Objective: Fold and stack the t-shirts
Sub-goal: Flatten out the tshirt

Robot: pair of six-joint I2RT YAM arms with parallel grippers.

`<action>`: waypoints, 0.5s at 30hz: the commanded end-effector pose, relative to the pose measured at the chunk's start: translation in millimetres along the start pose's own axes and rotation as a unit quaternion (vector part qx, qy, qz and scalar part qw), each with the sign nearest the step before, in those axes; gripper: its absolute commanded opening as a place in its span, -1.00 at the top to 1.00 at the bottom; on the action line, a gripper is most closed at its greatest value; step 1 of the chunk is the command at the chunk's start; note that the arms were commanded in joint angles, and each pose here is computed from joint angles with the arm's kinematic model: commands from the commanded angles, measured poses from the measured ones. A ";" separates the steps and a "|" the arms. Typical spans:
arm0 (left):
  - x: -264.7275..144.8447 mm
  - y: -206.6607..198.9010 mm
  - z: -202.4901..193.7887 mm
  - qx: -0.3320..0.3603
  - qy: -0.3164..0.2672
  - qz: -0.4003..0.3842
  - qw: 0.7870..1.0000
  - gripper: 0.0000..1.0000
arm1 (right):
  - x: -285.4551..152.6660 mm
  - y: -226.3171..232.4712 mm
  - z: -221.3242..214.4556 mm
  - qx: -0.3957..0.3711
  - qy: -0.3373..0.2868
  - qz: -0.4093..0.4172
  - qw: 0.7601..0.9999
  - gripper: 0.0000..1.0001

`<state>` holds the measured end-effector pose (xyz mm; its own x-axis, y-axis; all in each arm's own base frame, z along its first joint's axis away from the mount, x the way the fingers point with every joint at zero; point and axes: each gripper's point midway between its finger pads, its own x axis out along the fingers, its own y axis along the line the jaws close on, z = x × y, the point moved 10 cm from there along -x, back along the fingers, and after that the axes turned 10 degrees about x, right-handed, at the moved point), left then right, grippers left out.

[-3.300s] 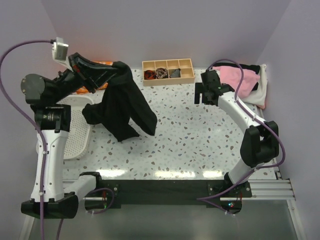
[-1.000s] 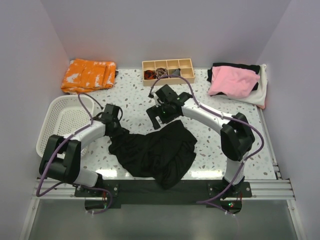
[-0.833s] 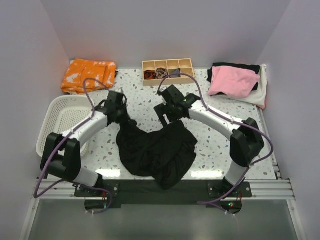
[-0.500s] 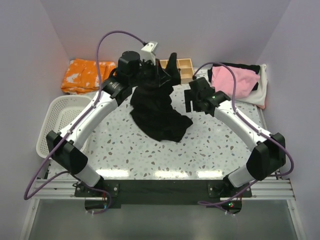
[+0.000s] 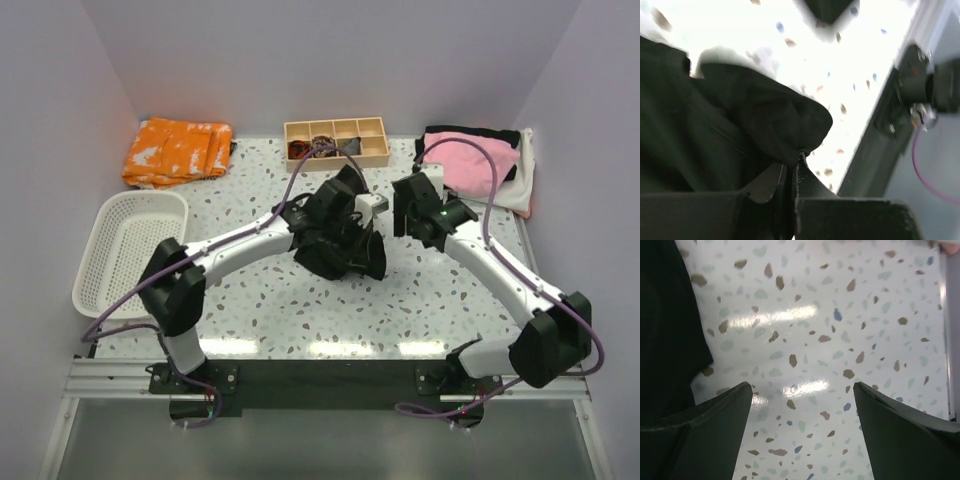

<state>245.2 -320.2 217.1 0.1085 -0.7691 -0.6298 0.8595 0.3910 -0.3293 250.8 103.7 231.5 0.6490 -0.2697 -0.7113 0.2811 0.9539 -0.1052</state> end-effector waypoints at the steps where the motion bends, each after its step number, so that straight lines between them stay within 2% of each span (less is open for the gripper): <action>1: -58.3 -30.4 -10.5 0.028 -0.028 0.018 0.999 0.67 | -39.9 -25.2 44.0 0.082 -0.116 -0.033 0.989 -0.76; 2: -63.5 -27.5 -21.9 0.015 -0.007 0.051 0.999 0.23 | -41.8 -25.3 46.4 0.086 -0.121 -0.024 0.989 -0.80; 3: -65.9 -25.4 -35.3 0.001 0.010 0.077 0.997 0.06 | -43.0 -24.9 48.4 0.083 -0.122 -0.013 0.989 -0.81; 4: -79.6 -28.8 -36.7 -0.002 -0.003 0.101 0.995 -0.10 | -42.8 -20.9 49.6 0.087 -0.120 0.008 0.989 -0.82; 5: -87.1 -23.8 -39.1 -0.006 -0.011 0.152 0.988 -0.50 | -40.5 -16.4 49.0 0.085 -0.113 0.026 0.990 -0.84; 6: -93.2 -22.8 -42.0 -0.015 -0.019 0.177 0.984 -0.80 | -36.7 -11.8 48.8 0.079 -0.106 0.041 0.990 -0.84; 7: -107.1 -24.6 -38.3 -0.014 -0.047 0.199 0.979 -1.00 | -29.7 -3.7 48.1 0.075 -0.091 0.051 0.992 -0.84; 11: -132.7 -4.1 -26.9 -0.051 -0.119 0.294 0.947 -1.00 | -7.8 28.6 33.5 0.065 0.006 0.133 0.989 -0.80; 13: -132.0 14.9 -30.0 -0.076 -0.122 0.317 0.938 -1.00 | 0.5 37.5 24.5 0.072 0.038 0.145 0.986 -0.77; 15: -122.6 28.4 -30.7 -0.082 -0.121 0.311 0.939 -1.00 | 9.2 44.6 15.3 0.076 0.066 0.156 0.983 -0.77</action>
<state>210.8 -205.8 284.1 0.6103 -0.5554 -0.5648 0.6288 0.7734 -0.0811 276.9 122.1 242.5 0.6804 -0.1017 -0.7257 0.2345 0.9685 0.0841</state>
